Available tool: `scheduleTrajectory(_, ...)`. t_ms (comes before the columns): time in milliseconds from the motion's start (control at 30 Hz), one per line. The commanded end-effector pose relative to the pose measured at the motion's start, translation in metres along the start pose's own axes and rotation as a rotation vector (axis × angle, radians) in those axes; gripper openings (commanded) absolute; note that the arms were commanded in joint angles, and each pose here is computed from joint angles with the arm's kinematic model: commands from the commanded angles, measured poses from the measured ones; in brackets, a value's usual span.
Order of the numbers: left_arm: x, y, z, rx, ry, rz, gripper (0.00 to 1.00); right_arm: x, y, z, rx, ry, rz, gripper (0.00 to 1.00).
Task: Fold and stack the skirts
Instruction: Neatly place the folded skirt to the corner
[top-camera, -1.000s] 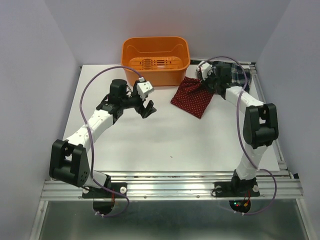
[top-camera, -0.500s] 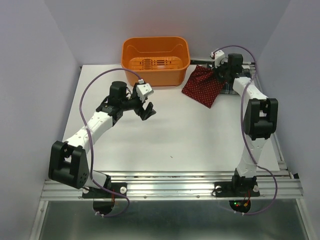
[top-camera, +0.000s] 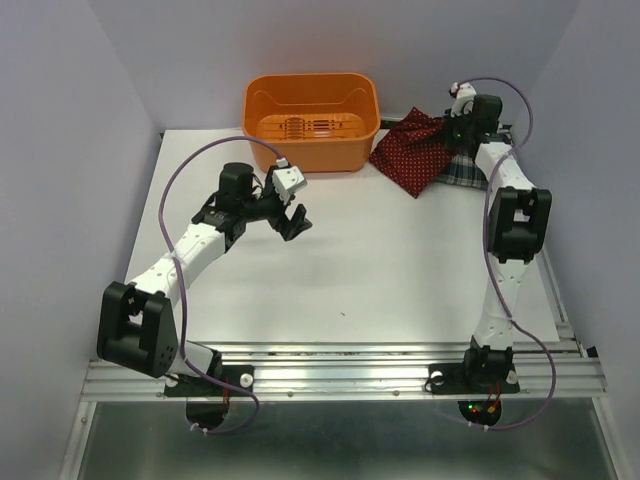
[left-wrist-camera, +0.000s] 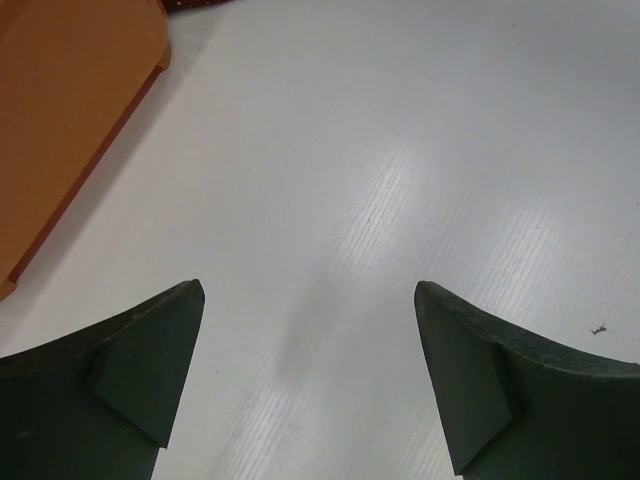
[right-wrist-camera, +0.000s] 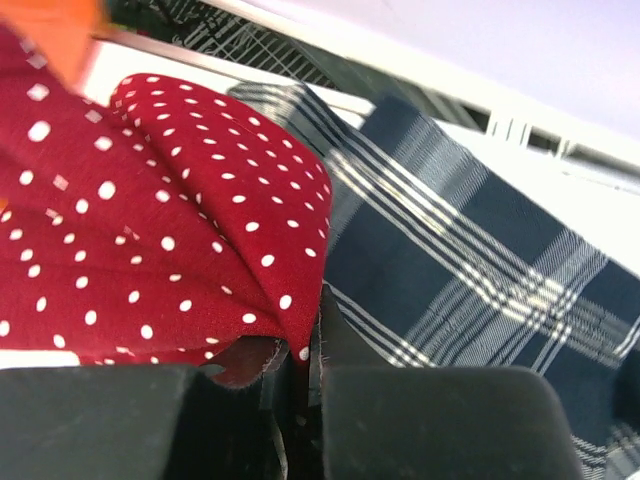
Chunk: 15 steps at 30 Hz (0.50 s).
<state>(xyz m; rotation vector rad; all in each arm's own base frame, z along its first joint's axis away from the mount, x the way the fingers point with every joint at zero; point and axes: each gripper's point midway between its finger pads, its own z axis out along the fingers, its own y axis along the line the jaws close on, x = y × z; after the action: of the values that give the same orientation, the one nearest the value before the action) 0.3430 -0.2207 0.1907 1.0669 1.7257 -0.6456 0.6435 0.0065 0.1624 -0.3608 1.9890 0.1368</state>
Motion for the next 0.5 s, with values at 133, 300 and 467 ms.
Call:
scheduleTrajectory(133, -0.003, -0.006, -0.003, 0.008, -0.021, 0.009, 0.99, -0.010, -0.053, -0.016, 0.010, -0.074, 0.351, 0.01)
scheduleTrajectory(300, 0.001, -0.009, -0.003, 0.016, -0.012, -0.003, 0.99, -0.003, -0.052, -0.033, -0.093, -0.105, 0.621, 0.01)
scheduleTrajectory(467, -0.001, -0.009, -0.004, 0.018, -0.008, -0.009, 0.99, -0.018, -0.070, -0.048, -0.080, -0.239, 0.769, 0.01)
